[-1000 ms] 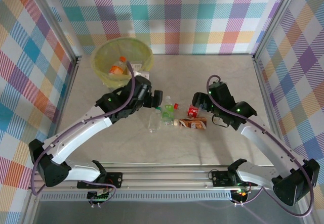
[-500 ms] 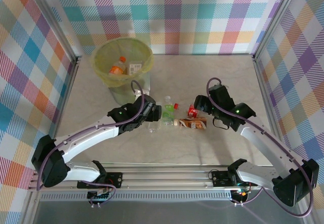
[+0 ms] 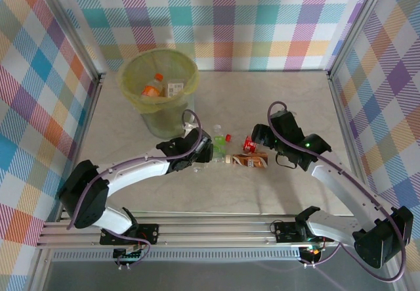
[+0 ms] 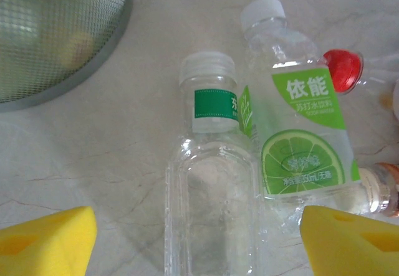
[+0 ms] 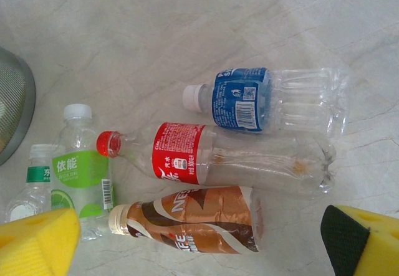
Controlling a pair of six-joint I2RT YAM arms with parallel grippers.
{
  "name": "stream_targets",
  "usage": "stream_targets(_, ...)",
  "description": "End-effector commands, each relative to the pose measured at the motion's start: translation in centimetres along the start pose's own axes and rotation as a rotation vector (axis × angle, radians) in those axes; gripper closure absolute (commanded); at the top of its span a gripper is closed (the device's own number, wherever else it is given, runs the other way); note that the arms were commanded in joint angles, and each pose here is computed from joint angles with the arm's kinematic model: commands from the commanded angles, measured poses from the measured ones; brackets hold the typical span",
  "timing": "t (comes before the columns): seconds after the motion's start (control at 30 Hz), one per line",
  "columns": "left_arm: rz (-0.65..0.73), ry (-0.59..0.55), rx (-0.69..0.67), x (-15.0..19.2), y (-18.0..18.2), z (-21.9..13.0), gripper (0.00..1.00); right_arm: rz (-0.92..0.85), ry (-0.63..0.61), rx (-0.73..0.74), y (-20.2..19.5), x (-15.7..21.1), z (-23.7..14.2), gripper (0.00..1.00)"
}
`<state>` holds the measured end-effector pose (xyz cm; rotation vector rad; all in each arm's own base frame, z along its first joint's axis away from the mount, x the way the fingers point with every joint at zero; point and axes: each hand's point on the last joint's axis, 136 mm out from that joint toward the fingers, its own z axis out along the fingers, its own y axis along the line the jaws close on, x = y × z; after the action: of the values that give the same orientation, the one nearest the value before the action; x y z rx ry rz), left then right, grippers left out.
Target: Put the plastic bottles in the bin
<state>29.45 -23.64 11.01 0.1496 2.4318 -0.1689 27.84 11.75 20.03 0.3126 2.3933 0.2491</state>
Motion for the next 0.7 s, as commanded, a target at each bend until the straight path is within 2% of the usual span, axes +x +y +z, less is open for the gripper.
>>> stream_targets(0.0, 0.024, 0.045, 0.015, 1.8, -0.7, 1.1, 0.16, 0.024, -0.013, 0.003, -0.2, -0.2, 0.2, 0.00)
stream_targets(0.43, 0.026, 0.131, -0.071, 4.8, 1.0, 2.7, 0.22, 0.021, -0.016, 0.002, -0.2, -0.1, 0.1, 0.00)
stream_targets(0.67, 0.023, 0.127, -0.073, 4.6, 0.8, 3.2, 0.22, 0.013, -0.013, -0.003, 0.0, -0.2, 0.3, 0.00)
